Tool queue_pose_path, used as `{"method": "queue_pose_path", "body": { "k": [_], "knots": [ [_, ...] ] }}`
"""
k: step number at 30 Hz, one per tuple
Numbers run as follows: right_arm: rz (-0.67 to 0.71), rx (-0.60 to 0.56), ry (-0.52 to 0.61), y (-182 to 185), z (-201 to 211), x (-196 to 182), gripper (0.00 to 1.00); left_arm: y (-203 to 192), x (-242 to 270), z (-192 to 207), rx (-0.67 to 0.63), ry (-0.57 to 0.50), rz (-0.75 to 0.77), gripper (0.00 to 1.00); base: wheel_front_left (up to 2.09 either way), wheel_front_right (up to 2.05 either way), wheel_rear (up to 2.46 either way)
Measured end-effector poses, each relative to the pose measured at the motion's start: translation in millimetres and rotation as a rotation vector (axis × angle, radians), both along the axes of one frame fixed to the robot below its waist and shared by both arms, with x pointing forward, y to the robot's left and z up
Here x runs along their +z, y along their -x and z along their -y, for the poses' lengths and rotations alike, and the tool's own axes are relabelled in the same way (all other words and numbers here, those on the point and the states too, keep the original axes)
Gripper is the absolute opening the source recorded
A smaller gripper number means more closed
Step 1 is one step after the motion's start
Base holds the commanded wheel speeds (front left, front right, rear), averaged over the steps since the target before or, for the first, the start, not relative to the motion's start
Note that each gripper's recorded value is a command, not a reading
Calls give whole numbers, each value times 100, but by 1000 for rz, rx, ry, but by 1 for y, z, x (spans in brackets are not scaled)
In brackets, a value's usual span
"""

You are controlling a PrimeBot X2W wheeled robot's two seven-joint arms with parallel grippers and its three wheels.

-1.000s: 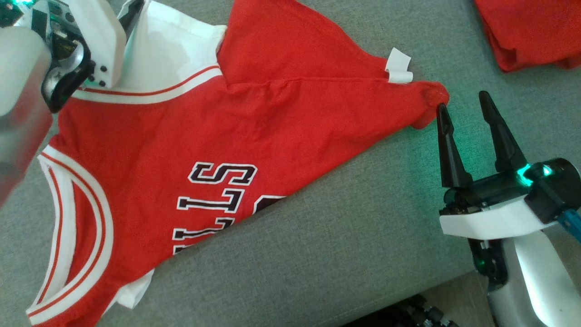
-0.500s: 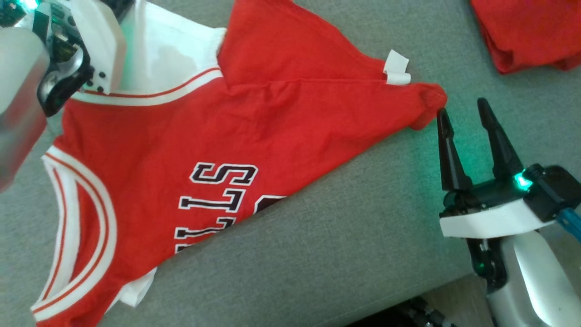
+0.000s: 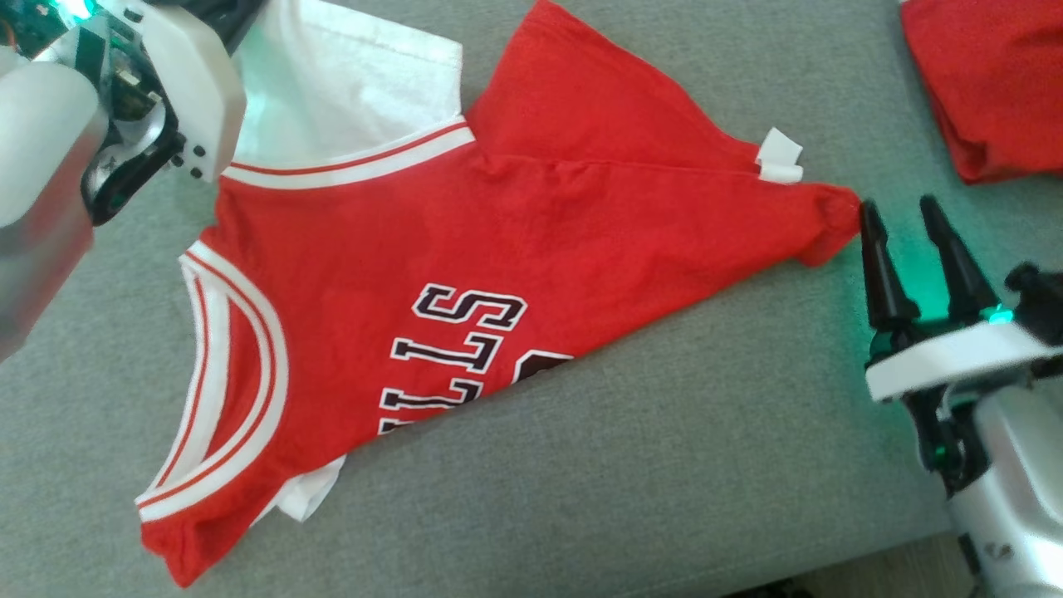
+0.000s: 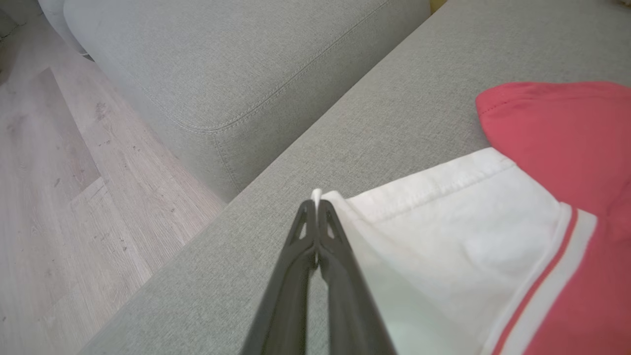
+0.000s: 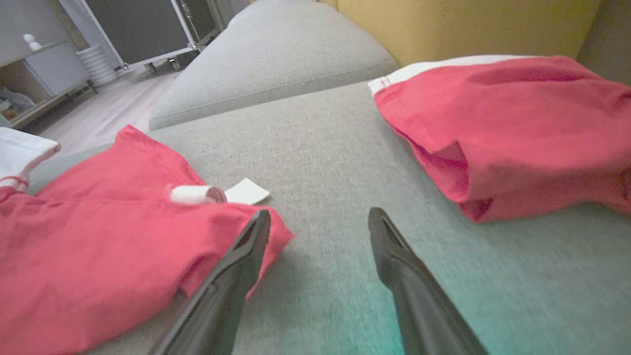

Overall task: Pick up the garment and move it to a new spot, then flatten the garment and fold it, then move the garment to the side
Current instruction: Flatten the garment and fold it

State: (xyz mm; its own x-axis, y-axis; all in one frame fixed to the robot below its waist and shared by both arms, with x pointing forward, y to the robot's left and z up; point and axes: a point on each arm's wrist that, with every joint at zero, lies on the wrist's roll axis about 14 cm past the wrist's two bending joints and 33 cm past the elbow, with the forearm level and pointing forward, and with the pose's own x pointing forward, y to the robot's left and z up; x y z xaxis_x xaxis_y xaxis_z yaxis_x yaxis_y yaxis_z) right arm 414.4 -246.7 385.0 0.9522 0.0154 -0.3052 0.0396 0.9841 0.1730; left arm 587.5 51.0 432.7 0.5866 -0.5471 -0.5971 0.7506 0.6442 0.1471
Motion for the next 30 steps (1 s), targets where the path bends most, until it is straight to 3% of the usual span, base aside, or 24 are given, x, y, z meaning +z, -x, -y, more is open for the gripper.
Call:
{"method": "queue_pose_path", "body": {
  "k": [8,9,11,12,13,14,15,24,30],
  "knots": [
    [-74,60,-61,-8,-15,-13,100,5,4,-10,8,-7,8,0,0,0,0],
    [-82,64,-65,-7,-16,-15,93,6,3,-11,10,-8,7,0,0,0,0],
    [-90,66,-73,-7,-17,-17,47,6,2,-13,13,-10,6,0,0,0,0],
    [-92,69,-76,-8,-18,-18,34,6,3,-14,14,-8,9,0,0,0,0],
    [-92,73,-79,-9,-19,-18,34,6,3,-15,16,-8,9,0,0,0,0],
    [-89,79,-79,-10,-20,-18,25,6,3,-16,17,-9,9,0,0,0,0],
    [-85,82,-79,-12,-20,-17,3,6,2,-16,18,-10,8,0,0,0,0],
    [-33,90,-63,-18,-14,-2,0,6,22,-19,22,30,75,0,0,0,0],
    [141,104,21,-38,3,58,0,6,74,-21,11,123,254,0,0,0,0]
  ]
}}
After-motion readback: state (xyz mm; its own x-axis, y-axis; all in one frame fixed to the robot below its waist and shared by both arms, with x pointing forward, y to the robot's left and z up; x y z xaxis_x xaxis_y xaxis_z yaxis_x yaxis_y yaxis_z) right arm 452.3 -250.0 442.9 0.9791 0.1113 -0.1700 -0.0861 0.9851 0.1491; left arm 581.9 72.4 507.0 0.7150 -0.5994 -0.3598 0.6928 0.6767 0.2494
